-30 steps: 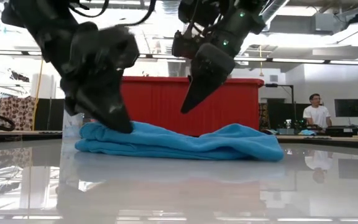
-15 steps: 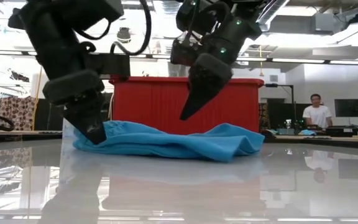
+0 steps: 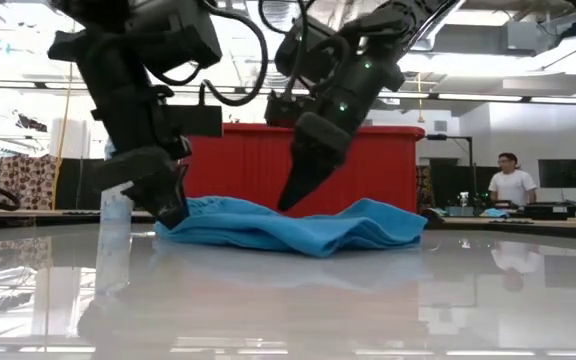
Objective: Fold laundry
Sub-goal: Fold the blue shorts
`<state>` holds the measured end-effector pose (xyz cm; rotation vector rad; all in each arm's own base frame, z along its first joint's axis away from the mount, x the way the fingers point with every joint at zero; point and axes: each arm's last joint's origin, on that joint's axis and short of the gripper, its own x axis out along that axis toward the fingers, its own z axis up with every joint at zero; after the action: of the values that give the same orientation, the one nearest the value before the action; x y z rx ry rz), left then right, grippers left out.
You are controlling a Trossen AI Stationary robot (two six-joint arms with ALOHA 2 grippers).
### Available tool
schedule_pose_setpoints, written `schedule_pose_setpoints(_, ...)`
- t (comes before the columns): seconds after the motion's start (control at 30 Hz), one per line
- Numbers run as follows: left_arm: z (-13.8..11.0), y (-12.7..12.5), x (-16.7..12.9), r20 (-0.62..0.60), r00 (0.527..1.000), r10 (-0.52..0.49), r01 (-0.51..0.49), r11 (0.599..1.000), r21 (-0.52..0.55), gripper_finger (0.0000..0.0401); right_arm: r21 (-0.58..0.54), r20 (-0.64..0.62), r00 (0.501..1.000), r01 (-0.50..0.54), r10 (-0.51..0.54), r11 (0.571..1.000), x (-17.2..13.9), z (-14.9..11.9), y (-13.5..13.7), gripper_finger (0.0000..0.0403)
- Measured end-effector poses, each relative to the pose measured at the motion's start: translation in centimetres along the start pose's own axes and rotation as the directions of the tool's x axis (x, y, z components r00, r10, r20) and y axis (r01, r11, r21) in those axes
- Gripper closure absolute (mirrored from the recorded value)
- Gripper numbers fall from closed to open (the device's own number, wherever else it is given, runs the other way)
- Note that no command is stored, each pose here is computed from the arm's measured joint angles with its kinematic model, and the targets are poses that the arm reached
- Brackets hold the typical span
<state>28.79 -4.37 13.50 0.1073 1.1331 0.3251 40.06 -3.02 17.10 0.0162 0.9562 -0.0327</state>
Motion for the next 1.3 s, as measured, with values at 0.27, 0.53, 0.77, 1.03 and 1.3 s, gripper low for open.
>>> schedule_pose_setpoints(0.27,1.5,2.7,1.2,0.067,0.997,0.026,-0.025,1.0,-0.013,0.035,0.057,-0.001,1.0,0.024,-0.024,0.998,-0.1,-0.1,-2.2,0.0219)
schedule_pose_setpoints(0.53,3.0,4.3,1.3,0.122,0.992,0.031,-0.024,0.998,-0.058,0.035,0.118,-0.056,0.994,0.098,-0.092,0.988,-0.2,-0.8,-4.2,0.0219)
schedule_pose_setpoints(0.77,6.0,4.6,-0.5,0.174,0.984,0.036,-0.03,0.999,-0.039,0.035,0.183,-0.086,0.988,0.146,-0.132,0.972,-0.5,-1.4,-6.5,0.0219)
schedule_pose_setpoints(1.03,7.2,5.1,-4.3,0.163,0.986,0.028,0.022,0.955,-0.297,0.035,0.228,-0.153,0.978,0.172,-0.139,0.958,-0.7,-2.4,-8.1,0.0219)
schedule_pose_setpoints(1.3,4.2,2.4,-5.5,0.377,0.92,0.102,0.227,0.647,-0.728,0.0349,0.238,-0.207,0.97,0.177,-0.128,0.955,-0.8,-2.9,-8.2,0.0219)
